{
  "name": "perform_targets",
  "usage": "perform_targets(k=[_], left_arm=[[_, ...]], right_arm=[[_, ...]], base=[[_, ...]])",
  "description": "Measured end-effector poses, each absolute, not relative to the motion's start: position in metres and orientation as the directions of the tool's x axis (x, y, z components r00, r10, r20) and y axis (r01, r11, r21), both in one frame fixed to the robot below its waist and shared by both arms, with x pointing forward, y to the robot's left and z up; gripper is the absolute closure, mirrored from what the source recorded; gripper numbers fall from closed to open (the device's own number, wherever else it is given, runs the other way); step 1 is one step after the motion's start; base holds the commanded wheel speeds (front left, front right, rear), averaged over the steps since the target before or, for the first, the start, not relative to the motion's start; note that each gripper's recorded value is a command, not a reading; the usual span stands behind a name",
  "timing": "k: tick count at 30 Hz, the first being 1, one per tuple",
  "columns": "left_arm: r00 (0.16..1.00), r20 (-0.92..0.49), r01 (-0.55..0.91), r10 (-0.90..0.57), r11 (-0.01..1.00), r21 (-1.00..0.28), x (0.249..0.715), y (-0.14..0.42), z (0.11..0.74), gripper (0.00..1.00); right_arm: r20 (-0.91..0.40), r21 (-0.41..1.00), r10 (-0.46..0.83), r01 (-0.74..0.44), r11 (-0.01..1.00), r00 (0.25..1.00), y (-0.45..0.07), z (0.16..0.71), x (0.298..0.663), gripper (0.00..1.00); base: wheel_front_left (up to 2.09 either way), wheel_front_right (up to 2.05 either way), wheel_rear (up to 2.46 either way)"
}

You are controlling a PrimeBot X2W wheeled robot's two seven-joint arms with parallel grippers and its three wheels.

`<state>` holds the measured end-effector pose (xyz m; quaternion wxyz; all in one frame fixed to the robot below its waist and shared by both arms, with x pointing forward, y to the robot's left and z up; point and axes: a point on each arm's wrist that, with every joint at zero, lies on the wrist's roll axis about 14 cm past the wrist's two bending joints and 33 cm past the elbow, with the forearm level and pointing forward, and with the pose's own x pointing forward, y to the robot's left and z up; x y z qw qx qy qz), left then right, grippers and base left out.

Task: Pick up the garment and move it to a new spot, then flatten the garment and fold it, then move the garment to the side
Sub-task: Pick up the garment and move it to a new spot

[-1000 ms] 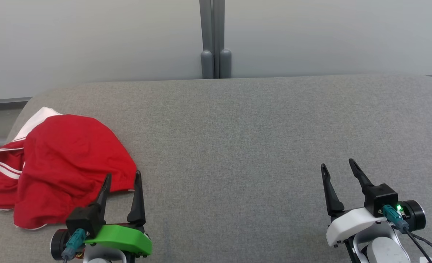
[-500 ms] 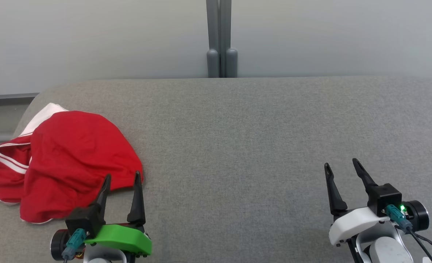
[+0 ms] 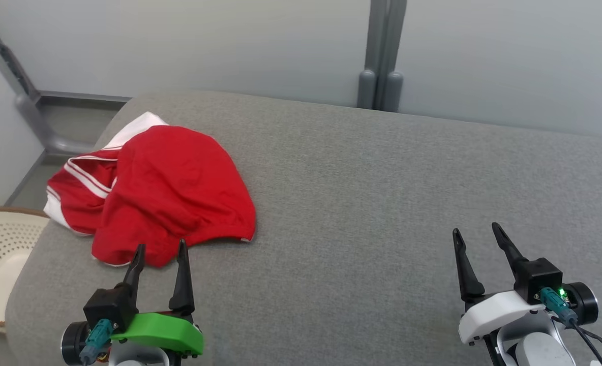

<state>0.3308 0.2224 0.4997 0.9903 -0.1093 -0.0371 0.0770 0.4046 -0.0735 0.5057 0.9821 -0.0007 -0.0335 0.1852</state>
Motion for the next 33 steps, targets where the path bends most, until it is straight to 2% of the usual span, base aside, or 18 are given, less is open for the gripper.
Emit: perform_targets(k=[20, 33], left_arm=[[0.886, 0.052, -0.442, 0.460, 0.874, -0.202, 0.251, 0.307, 0.497, 0.00], [0.875, 0.041, -0.466, 0.482, 0.864, -0.191, 0.247, 0.313, 0.495, 0.00]], right_arm=[[0.065, 0.004, 0.615, -0.616, 0.788, 0.786, 0.035, 0.506, 0.408, 0.00], [0.052, 0.008, 0.632, -0.633, 0.774, 0.774, 0.044, 0.500, 0.410, 0.00]], base=[[0.00, 0.00, 0.00], [0.00, 0.00, 0.00]])
